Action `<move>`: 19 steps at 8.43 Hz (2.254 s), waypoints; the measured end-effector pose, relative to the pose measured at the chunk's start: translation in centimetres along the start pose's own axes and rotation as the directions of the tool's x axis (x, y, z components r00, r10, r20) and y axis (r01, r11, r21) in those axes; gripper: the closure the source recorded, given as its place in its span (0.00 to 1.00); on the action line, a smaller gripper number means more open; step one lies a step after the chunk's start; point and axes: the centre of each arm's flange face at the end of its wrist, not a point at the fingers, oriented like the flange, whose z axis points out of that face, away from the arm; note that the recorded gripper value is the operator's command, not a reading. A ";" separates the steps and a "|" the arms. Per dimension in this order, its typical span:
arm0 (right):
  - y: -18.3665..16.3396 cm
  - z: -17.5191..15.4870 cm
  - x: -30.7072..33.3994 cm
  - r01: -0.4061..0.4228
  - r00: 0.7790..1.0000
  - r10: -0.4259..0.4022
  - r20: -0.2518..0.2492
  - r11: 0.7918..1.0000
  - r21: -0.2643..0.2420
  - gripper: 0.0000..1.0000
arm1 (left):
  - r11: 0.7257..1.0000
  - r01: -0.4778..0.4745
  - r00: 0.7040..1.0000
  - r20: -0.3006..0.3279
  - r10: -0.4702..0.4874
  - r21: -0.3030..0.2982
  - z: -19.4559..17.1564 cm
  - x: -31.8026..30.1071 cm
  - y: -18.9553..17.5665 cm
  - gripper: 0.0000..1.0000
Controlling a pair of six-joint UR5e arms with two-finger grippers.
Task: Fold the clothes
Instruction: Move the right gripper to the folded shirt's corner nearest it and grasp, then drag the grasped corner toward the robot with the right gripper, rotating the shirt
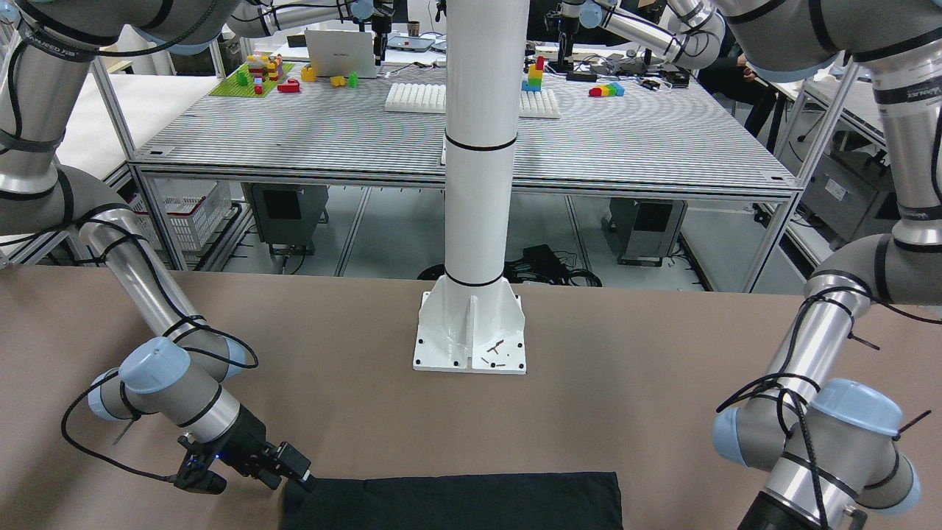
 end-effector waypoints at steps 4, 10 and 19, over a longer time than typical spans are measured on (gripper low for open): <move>1.6 1.6 0.2 0.022 1.000 -0.022 -0.005 1.000 0.001 0.06 | 1.000 0.002 1.000 0.016 -0.002 0.000 0.0 -0.5 0.1 0.06; 1.5 1.0 1.4 0.018 1.000 -0.018 -0.015 1.000 0.007 0.07 | 1.000 0.001 1.000 0.016 -0.001 -0.002 0.3 -0.5 0.6 0.06; 1.4 1.2 1.0 0.020 1.000 -0.020 -0.011 1.000 0.015 1.00 | 1.000 0.001 1.000 0.020 -0.001 -0.003 1.0 -0.3 0.6 0.06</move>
